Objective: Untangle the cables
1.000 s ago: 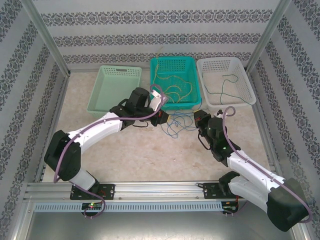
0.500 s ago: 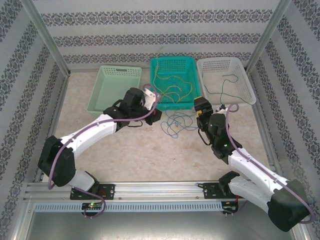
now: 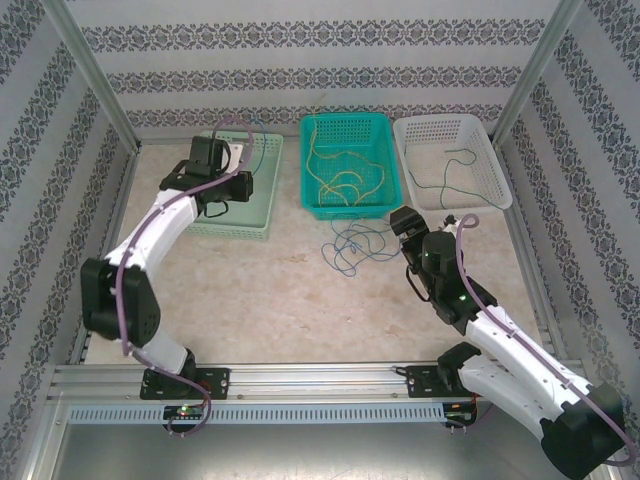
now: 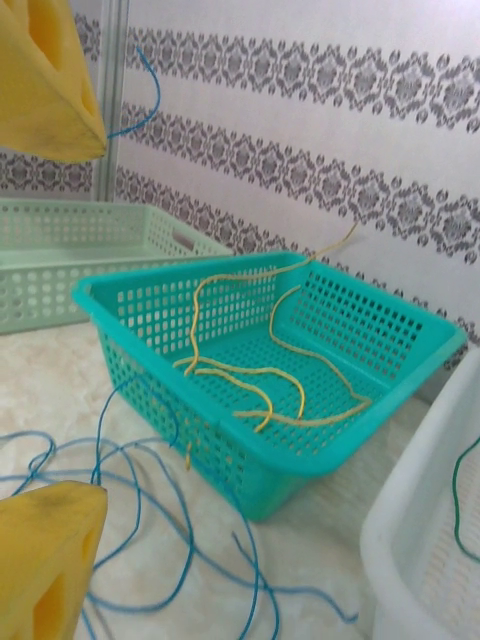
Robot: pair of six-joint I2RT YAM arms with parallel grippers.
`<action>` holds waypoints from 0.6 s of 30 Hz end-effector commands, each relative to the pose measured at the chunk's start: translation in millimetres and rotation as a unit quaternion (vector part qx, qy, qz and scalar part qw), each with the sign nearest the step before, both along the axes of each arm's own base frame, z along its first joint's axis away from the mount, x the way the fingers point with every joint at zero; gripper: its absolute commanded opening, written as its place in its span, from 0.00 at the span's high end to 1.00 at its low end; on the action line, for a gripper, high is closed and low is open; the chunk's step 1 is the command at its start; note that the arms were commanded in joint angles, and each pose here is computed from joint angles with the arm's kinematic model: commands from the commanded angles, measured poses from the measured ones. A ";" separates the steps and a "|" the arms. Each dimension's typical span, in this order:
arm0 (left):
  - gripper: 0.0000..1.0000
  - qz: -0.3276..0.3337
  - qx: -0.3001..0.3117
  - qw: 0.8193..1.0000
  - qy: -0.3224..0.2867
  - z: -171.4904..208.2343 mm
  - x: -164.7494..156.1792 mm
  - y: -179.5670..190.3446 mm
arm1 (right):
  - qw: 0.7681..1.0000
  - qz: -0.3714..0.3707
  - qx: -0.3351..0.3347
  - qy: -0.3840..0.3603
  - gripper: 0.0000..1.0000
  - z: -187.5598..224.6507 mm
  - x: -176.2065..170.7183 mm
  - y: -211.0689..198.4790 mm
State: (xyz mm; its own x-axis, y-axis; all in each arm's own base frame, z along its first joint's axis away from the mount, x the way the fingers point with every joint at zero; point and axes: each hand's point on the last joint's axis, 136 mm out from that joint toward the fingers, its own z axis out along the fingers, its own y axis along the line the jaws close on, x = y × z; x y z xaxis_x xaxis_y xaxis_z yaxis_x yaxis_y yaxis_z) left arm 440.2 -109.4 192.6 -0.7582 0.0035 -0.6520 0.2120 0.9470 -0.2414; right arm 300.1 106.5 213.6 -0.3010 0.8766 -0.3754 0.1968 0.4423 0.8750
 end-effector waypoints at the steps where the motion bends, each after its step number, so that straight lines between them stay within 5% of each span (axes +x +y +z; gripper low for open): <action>1: 1.00 0.022 -0.011 0.995 0.094 -46.5 -2.0 14.3 | 0.999 -0.017 -0.024 0.020 0.17 -15.1 -7.1 -14.7; 10: 0.96 0.097 -0.036 0.981 0.167 -97.8 4.7 48.2 | 0.998 -0.049 -0.027 0.027 0.17 -25.8 -21.9 -39.2; 14: 0.40 0.097 -0.045 0.978 0.177 -100.9 5.6 45.6 | 0.998 -0.041 -0.045 0.029 0.18 -24.6 -18.4 -39.8; 18: 0.09 0.097 -0.040 0.980 0.170 -92.7 4.2 45.5 | 0.995 0.002 -0.092 0.037 0.19 -13.3 -5.9 -27.6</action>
State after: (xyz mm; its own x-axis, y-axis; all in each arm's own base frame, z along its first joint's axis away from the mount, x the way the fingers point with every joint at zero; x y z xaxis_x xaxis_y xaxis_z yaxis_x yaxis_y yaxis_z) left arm 446.3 -62.7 92.7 -0.9100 -0.1870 -0.3699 -0.0579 0.9411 -0.3333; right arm 286.7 71.7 183.0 -0.2910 0.8481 -0.4427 0.3034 0.5206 0.7981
